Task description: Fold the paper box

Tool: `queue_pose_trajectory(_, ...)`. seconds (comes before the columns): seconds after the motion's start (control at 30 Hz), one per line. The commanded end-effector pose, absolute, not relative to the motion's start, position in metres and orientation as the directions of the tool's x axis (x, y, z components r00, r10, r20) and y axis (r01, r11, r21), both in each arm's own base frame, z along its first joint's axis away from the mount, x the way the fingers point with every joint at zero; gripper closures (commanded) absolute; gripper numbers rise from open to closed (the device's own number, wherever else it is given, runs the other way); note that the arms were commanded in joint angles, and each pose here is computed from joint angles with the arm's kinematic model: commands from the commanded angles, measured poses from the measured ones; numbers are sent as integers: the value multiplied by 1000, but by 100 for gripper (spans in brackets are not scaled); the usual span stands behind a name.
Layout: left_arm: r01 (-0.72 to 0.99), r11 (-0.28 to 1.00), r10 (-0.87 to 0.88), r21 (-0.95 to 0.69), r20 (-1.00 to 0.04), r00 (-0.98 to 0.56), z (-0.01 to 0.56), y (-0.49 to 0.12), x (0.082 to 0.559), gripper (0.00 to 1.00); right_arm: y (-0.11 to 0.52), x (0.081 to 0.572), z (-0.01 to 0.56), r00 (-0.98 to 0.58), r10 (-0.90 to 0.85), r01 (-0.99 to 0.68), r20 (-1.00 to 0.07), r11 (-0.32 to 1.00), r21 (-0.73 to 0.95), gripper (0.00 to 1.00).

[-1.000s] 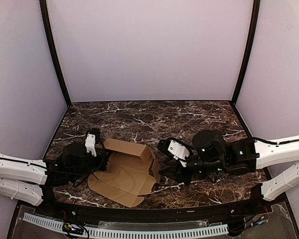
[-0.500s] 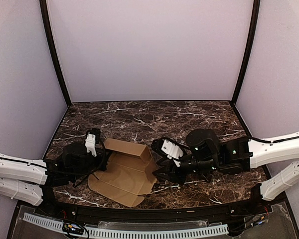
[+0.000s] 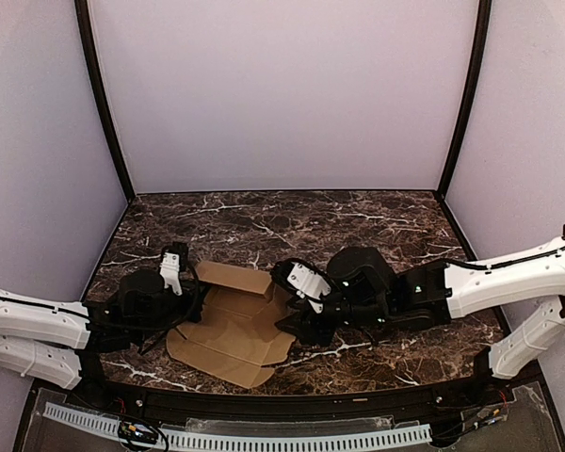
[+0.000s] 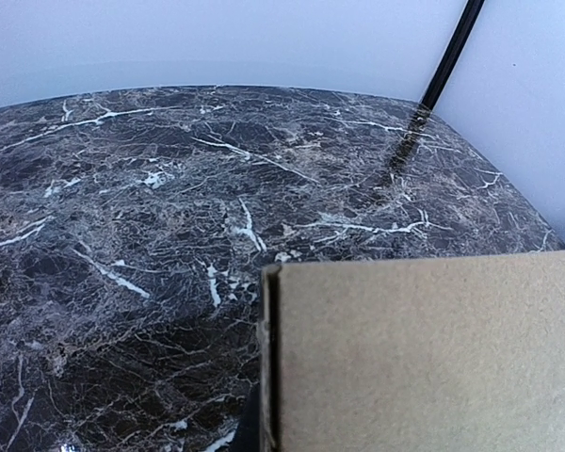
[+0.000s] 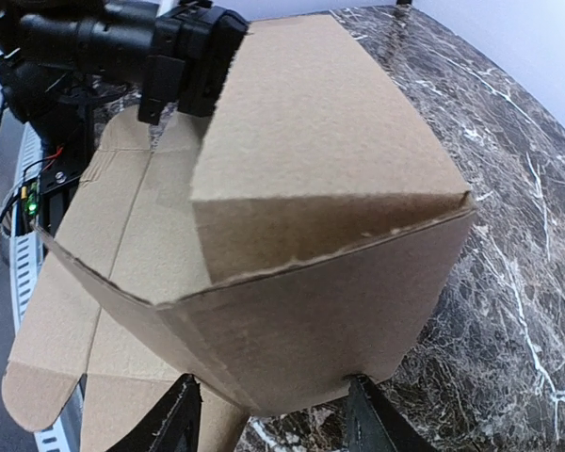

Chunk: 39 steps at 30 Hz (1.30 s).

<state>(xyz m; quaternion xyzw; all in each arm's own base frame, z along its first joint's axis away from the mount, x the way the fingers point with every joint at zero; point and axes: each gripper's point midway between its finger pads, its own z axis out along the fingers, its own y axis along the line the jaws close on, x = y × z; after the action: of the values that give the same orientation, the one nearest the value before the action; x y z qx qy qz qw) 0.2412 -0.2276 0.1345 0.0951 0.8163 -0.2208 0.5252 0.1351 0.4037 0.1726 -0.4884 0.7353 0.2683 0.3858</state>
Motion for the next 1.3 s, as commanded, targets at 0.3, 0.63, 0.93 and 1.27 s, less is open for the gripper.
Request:
queue_pose_trajectory(0.3, 230, 941, -102, -247, -858, -504, 114, -213, 249, 99, 430, 187, 186, -287, -279, -761, -917, 647, 41, 37)
queue_pose_trajectory(0.63, 171, 949, -135, -266, -829, -543, 108, -209, 249, 99, 436, 216, 184, -236, -260, -660, -936, 750, -42, 37)
queue_pose_trajectory(0.93, 116, 955, -164, -274, -810, -563, 103, -207, 251, 99, 449, 225, 167, -239, -285, -632, -928, 772, -75, 46)
queue_pose_trajectory(1.27, 53, 951, -218, -304, -782, -585, 100, -211, 255, 99, 454, 234, 154, -233, -333, -570, -914, 808, -149, 60)
